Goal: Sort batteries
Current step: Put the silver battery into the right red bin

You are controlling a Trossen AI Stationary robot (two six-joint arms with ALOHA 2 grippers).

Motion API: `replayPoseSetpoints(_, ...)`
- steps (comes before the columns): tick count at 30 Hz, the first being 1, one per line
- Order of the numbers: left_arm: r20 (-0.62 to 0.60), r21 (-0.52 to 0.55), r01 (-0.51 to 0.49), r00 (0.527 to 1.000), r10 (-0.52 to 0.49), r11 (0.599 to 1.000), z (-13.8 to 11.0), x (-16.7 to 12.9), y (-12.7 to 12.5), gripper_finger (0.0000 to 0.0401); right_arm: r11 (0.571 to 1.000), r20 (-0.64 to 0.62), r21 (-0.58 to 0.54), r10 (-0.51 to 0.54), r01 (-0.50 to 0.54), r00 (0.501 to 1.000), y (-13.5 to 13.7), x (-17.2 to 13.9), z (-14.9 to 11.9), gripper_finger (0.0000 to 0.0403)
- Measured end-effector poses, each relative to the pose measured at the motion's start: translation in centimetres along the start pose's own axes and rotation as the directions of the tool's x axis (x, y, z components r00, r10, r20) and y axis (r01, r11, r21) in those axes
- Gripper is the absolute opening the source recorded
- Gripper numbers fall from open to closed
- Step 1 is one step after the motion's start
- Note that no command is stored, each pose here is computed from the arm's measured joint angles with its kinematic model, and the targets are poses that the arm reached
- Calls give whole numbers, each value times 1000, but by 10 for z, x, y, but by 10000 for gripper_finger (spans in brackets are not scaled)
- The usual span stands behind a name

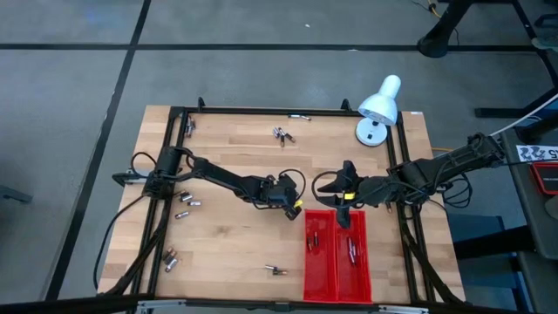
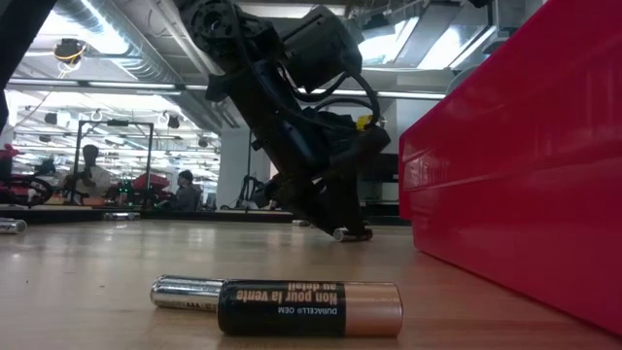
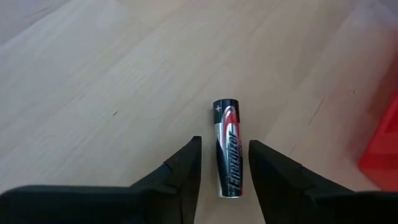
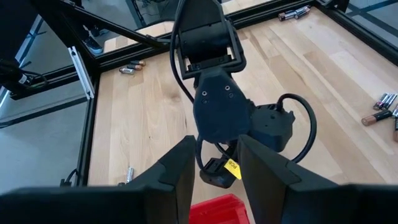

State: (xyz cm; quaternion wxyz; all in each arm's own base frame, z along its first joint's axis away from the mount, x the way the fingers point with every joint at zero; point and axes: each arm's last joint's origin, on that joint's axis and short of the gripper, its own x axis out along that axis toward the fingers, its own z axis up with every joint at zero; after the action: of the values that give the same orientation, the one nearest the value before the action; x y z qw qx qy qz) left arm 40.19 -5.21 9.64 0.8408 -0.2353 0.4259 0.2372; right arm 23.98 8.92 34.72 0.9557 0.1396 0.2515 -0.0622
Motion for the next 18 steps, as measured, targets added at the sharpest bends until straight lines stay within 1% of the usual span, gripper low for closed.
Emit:
replayPoseSetpoints(5, -22, 17, 16, 1000, -15, 1000, -3, -1, -2, 107, 1000, 0, 0, 0, 0, 1000, 0, 0, 0, 124)
replayPoseSetpoints(13, -62, 54, 5, 998, -1, 999, -14, -5, -8, 46, 1000, 0, -3, 0, 0, 1000, 0, 0, 0, 124)
replayPoseSetpoints(18, -66, 59, 8, 998, -4, 998, -15, -6, -9, 45, 1000, 0, -3, 0, 0, 1000, 0, 0, 0, 124)
